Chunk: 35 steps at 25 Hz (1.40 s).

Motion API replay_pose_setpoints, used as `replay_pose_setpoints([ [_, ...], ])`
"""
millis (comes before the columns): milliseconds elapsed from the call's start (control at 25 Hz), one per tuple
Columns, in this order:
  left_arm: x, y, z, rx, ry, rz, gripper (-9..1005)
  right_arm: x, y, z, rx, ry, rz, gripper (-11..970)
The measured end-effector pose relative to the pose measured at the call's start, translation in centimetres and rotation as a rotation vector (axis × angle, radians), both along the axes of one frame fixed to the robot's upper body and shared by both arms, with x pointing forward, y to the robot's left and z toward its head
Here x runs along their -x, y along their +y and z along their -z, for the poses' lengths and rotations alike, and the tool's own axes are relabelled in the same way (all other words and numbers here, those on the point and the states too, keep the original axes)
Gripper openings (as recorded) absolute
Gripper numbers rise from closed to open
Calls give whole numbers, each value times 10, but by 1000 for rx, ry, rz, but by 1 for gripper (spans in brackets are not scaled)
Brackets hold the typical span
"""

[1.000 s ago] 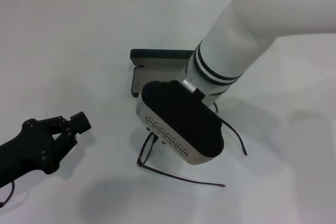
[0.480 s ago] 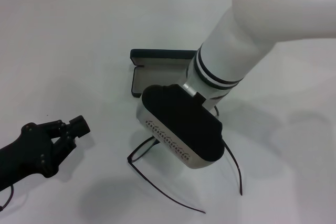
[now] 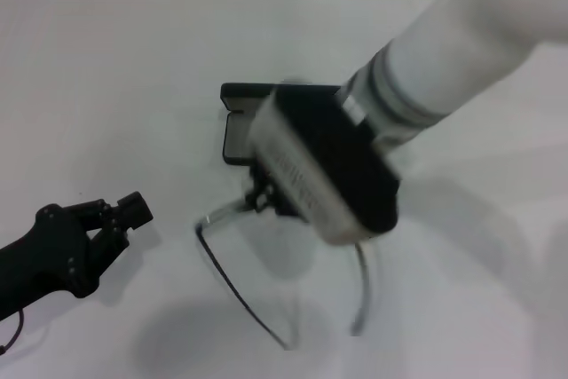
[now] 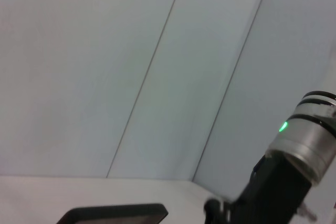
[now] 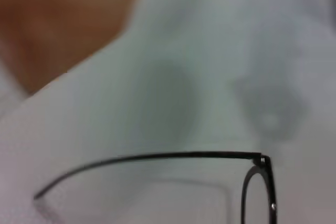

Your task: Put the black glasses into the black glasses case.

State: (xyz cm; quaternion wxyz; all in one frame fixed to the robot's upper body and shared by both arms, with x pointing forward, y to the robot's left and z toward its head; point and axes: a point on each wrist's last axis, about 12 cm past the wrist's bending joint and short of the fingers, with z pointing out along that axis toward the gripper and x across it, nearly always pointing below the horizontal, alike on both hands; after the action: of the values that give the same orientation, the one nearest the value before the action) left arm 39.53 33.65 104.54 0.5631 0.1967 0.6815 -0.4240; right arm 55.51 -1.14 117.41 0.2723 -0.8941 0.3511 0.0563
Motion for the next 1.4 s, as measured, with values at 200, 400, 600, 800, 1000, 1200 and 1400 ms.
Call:
replay_pose_setpoints([
  [200,-8,2,-17,73,-104,1,39,-11,-39,-32,-210,77,167,94],
  [400,-16,-2,-39,177,-277,21,37,-12,-120,-51,-536,293,389,77],
  [600,-32,-17,-51,233,-339,106,35,2,-163,-48,-773,440,433,65],
  [800,-54,-49,-60,265,-350,290,33,11,-183,-35,-949,548,417,64],
  [1000,-71,-79,-71,304,-361,446,33,10,-184,-15,-1054,632,347,64],
  [1200,-78,-97,-73,313,-363,523,33,6,-183,-10,-1109,703,307,64],
  [1400,-77,-91,-74,365,-412,434,34,9,-187,-1,-1089,717,326,64],
])
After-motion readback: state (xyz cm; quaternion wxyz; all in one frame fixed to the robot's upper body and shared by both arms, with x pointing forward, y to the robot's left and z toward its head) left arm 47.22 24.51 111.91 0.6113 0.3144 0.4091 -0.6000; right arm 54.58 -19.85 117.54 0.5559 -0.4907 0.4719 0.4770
